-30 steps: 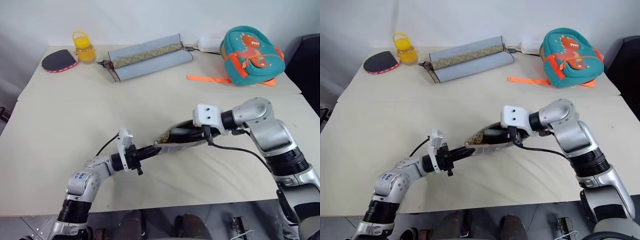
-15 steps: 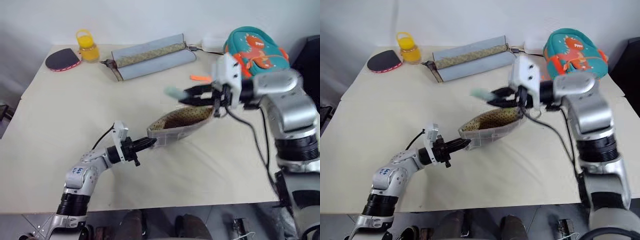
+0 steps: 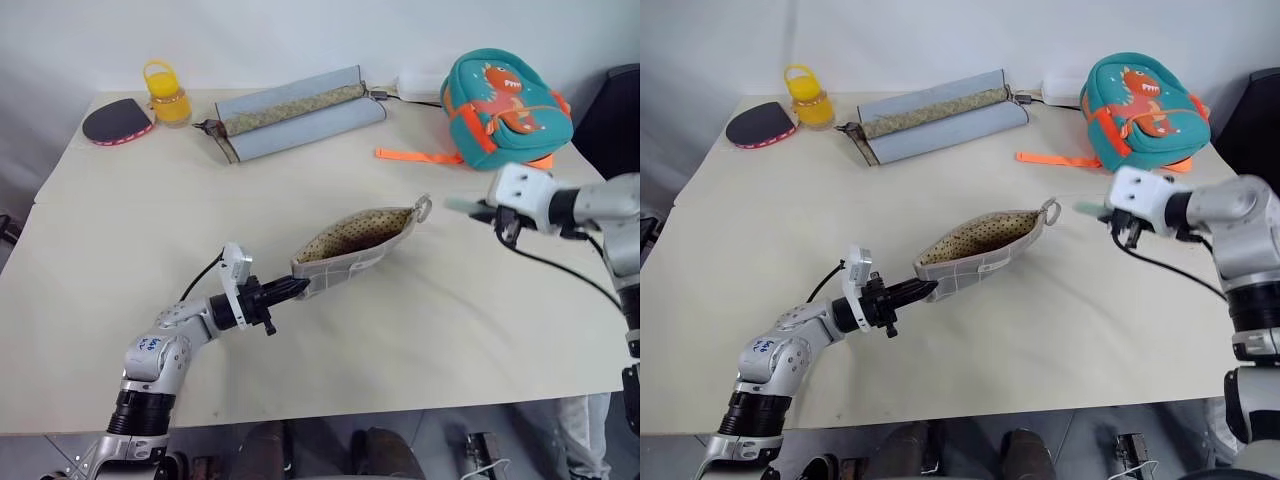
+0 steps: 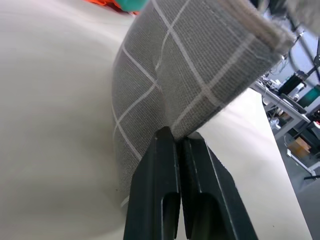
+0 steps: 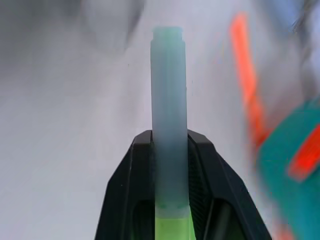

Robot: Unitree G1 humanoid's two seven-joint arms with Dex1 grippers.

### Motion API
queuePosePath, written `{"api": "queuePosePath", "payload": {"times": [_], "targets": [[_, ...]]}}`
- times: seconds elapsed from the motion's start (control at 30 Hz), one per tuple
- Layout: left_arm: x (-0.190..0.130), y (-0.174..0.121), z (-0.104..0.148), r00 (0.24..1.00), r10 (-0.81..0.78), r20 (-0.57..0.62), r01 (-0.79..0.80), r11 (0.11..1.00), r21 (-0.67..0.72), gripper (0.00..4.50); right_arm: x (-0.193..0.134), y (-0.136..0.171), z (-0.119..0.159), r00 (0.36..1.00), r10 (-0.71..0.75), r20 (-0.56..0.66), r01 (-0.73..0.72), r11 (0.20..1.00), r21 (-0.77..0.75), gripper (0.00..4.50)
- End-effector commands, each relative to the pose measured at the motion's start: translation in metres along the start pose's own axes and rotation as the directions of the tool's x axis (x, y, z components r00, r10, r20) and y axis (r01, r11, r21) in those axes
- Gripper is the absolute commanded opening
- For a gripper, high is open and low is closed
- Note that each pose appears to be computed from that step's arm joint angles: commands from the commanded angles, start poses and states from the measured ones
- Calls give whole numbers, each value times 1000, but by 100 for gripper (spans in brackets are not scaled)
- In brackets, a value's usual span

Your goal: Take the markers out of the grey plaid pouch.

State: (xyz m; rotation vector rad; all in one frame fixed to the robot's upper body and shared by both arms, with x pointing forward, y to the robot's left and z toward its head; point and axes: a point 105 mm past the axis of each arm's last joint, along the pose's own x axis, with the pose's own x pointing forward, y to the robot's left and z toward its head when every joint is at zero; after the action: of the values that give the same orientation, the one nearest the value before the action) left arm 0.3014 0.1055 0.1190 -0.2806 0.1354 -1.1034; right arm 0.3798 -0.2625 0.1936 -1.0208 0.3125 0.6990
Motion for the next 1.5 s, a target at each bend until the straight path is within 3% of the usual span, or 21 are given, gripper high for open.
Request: {"api": "queuePosePath", "payload": {"times": [0.03, 0.13, 0.37, 0.5, 0.7, 0.83, 1.0, 1.13, 1.27, 1.5], "targets": [[3, -5, 4, 1000, -21, 7, 21, 1000, 10, 0, 9, 12, 6, 996, -1, 85, -5, 998, 69, 47], [5, -5, 5, 1000, -27, 6, 27, 1000, 13, 0, 20, 28, 1, 994, 20, 105, -33, 992, 125, 47], [4, -6, 4, 999, -36, -9, 36, 999, 16, 0, 19, 40, 5, 989, 55, 137, -81, 979, 190, 281], [5, -7, 4, 999, -41, -8, 41, 999, 15, 0, -2, 19, 36, 965, 29, 260, -85, 974, 209, 281], [8, -10, 5, 998, -67, -18, 67, 998, 6, 0, -40, -9, 114, 853, 31, 522, -142, 975, 173, 281], [10, -14, 9, 994, -104, -37, 104, 995, 7, 0, -43, 8, 156, 774, 143, 617, -233, 970, 68, 191], [9, -20, 14, 985, -154, -72, 154, 988, -4, 0, -28, 31, 174, 757, 259, 599, -284, 957, -56, 6], [1, -23, 23, 977, -193, -90, 191, 981, -28, 0, -7, 51, 159, 804, 360, 473, -319, 933, -168, 2], [-8, -30, 19, 956, -251, -153, 247, 968, -46, 0, -4, 54, 162, 793, 392, 466, -330, 920, -212, 2], [-15, -42, 13, 916, -354, -188, 343, 935, -87, 0, -16, 68, 151, 787, 522, 329, -441, 848, -292, 2]]}}
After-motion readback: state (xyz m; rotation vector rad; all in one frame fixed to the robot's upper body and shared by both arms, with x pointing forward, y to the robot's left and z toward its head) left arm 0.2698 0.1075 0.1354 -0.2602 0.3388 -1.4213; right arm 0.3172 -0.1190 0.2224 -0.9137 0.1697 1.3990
